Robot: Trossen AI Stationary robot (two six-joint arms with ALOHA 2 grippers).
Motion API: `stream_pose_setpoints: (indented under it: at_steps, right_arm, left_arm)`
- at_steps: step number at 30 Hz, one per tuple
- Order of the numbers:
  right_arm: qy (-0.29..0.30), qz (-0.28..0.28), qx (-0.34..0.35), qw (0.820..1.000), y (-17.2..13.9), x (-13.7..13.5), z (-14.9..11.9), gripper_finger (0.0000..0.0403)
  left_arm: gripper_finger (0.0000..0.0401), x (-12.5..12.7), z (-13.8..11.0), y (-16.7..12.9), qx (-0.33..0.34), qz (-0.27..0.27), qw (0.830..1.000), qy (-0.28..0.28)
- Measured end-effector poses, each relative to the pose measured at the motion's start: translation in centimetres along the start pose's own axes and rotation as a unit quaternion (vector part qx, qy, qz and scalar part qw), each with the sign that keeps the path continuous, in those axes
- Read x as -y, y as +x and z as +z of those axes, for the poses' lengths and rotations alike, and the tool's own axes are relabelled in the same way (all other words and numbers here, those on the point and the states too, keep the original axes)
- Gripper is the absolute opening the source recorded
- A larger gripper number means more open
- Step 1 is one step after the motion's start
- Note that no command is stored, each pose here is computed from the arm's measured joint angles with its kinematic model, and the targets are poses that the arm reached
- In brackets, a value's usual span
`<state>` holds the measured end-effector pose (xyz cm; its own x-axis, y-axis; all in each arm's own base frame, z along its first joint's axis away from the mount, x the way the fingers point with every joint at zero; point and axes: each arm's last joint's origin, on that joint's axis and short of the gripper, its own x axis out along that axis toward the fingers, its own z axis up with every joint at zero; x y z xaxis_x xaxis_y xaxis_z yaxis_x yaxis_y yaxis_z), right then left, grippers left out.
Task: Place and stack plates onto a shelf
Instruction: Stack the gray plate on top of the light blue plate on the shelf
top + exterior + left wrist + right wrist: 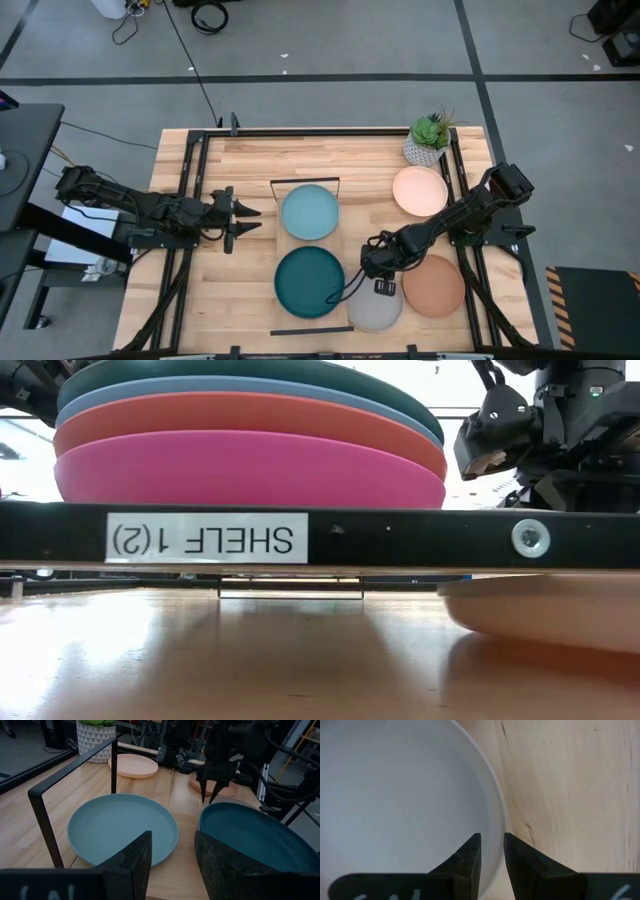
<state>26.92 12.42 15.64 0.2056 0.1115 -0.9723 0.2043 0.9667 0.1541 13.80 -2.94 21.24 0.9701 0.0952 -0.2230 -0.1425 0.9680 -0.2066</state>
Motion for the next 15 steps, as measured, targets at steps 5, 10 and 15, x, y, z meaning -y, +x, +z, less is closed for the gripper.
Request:
stream_pose_setpoints:
  at_steps: [5, 10, 15]
  right_arm:
    - [0.007, 0.009, -0.004, 1.000, -0.06, -0.05, -0.01, 0.0090]
    - [0.011, 0.025, -0.014, 1.000, -0.11, -0.17, -0.05, 0.0090]
    - [0.011, 0.026, -0.015, 0.999, -0.07, -0.19, -0.07, 0.0090]
  left_arm:
    - [0.0155, 0.00, 0.00, 0.00, 0.000, 0.000, 1.000, 0.000]
    - [0.0155, 0.00, -0.01, 0.00, 0.000, 0.000, 1.000, 0.000]
    - [0.0155, 0.00, -0.01, 0.00, 0.000, 0.000, 1.000, 0.000]
